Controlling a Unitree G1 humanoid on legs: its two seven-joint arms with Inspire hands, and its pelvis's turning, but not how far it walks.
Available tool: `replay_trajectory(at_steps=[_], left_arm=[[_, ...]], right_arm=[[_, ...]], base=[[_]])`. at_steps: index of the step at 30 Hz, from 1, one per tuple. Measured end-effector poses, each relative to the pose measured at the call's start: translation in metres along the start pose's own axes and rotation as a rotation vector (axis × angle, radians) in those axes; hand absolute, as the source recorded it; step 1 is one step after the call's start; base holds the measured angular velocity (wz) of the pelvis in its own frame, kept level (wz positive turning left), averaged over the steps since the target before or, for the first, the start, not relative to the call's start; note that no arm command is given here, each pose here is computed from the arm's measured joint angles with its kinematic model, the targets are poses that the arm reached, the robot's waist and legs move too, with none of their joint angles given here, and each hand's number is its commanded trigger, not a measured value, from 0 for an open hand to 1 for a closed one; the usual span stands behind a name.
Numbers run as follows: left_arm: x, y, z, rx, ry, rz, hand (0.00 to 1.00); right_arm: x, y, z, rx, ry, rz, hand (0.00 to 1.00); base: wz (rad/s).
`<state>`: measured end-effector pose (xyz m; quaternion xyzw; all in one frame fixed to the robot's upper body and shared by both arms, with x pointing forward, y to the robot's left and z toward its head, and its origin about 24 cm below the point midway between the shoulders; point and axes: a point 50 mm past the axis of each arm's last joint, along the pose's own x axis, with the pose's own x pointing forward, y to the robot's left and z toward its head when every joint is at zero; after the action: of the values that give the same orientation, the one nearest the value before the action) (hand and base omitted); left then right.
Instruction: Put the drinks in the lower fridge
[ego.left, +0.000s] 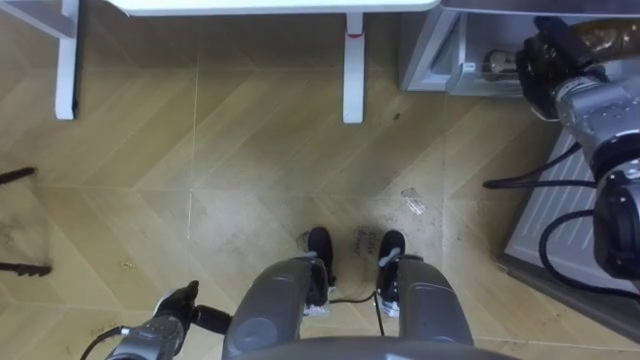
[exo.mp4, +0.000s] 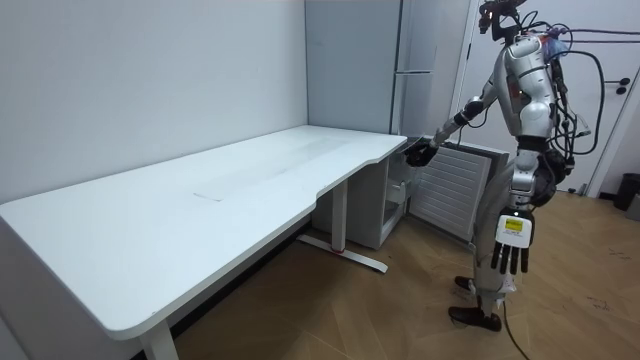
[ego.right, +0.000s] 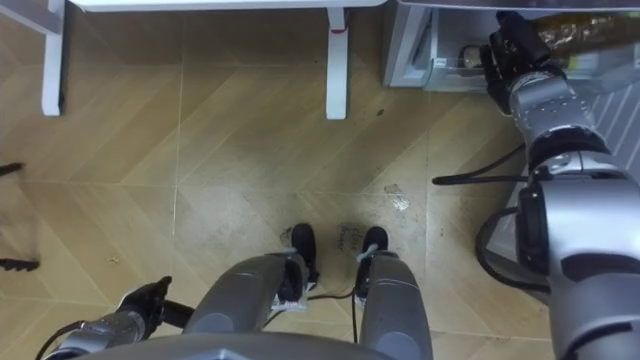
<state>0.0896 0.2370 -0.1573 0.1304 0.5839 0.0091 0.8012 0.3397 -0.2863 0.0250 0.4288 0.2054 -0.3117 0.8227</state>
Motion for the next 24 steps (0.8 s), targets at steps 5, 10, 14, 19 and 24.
replay_trajectory(at_steps=[5,10,14,19,24], left_arm=[[0.0,-0.0003,-0.0001,0.009,0.0,-0.002,0.0],[-0.0001,0.0001,-0.0003,0.015,0.001,-0.004,0.0],[-0.0001,-0.0009,-0.0013,0.021,0.008,-0.021,0.0],[-0.0001,-0.0005,-0.0014,0.031,0.011,-0.018,0.0],[-0.0001,0.0,-0.0012,0.031,0.01,-0.016,0.0]], right_arm=[[-0.0004,0.0015,0.0036,-0.026,-0.013,0.003,0.0],[-0.0006,0.0003,0.0073,-0.083,-0.031,-0.003,0.0],[-0.0007,0.0018,0.0077,-0.09,-0.035,0.012,0.0],[-0.0008,0.0018,0.008,-0.091,-0.037,0.012,0.0],[-0.0008,0.0018,0.008,-0.087,-0.036,0.013,0.0]], base=[[0.0],[0.0],[0.0],[0.0],[0.0]])
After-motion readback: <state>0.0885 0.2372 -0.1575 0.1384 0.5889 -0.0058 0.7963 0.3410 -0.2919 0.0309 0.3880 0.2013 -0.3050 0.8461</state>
